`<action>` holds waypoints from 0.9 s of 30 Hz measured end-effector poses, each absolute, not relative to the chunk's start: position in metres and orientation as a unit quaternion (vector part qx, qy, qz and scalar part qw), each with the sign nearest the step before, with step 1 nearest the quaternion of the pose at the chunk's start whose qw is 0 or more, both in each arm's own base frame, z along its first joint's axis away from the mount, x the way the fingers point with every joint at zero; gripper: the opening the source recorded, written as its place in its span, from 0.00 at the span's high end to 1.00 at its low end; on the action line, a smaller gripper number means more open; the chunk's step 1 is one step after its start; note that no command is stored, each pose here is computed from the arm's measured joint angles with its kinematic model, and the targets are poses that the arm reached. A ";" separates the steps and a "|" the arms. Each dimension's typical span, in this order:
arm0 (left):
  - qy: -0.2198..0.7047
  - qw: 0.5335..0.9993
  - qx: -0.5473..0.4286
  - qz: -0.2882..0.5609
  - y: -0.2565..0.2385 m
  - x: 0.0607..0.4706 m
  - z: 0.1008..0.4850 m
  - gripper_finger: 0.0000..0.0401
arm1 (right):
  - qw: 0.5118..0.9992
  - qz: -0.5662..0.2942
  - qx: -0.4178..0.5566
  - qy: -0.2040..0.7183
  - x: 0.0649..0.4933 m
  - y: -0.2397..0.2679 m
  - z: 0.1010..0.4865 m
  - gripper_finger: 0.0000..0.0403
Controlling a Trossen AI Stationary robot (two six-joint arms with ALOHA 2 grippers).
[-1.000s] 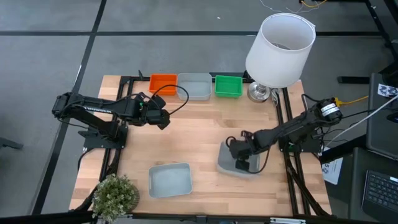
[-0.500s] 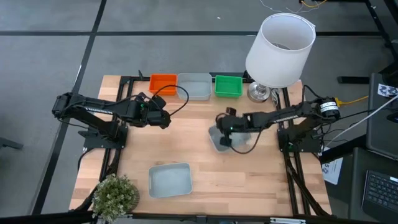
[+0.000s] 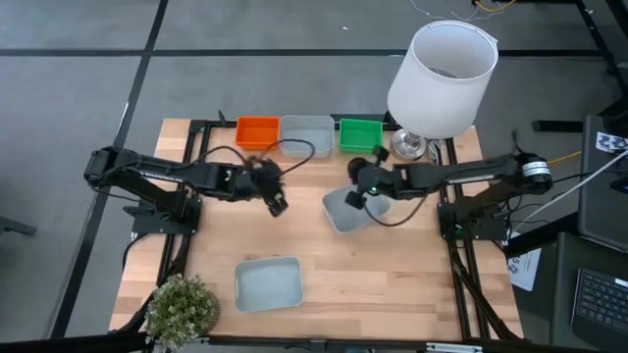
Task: Stack baskets by color
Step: Stack the bottom right gray bin on the top gray bin
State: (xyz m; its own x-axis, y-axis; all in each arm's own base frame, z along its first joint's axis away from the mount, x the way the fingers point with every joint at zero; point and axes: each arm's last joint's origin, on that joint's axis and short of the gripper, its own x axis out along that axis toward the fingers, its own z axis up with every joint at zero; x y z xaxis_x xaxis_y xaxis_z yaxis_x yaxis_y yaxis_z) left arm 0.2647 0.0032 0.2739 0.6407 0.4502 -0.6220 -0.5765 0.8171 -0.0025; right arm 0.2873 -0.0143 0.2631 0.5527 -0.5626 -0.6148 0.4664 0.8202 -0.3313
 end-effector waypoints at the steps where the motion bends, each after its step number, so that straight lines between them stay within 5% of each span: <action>1: 0.301 0.915 -0.096 0.252 0.003 0.273 0.275 0.82 | 0.873 -0.297 -0.054 0.383 0.279 -0.011 0.272 0.91; 7: 0.234 0.965 -0.077 0.090 0.013 0.322 0.280 0.82 | 0.872 -0.299 0.032 0.386 0.230 0.012 0.307 0.91; 19: 0.328 0.936 -0.029 0.128 0.071 0.410 0.259 0.81 | 0.877 -0.285 0.106 0.373 0.179 0.040 0.285 0.91; 27: 0.339 0.930 -0.049 0.134 0.079 0.443 0.242 0.65 | 0.864 -0.291 0.103 0.399 0.170 0.047 0.258 0.91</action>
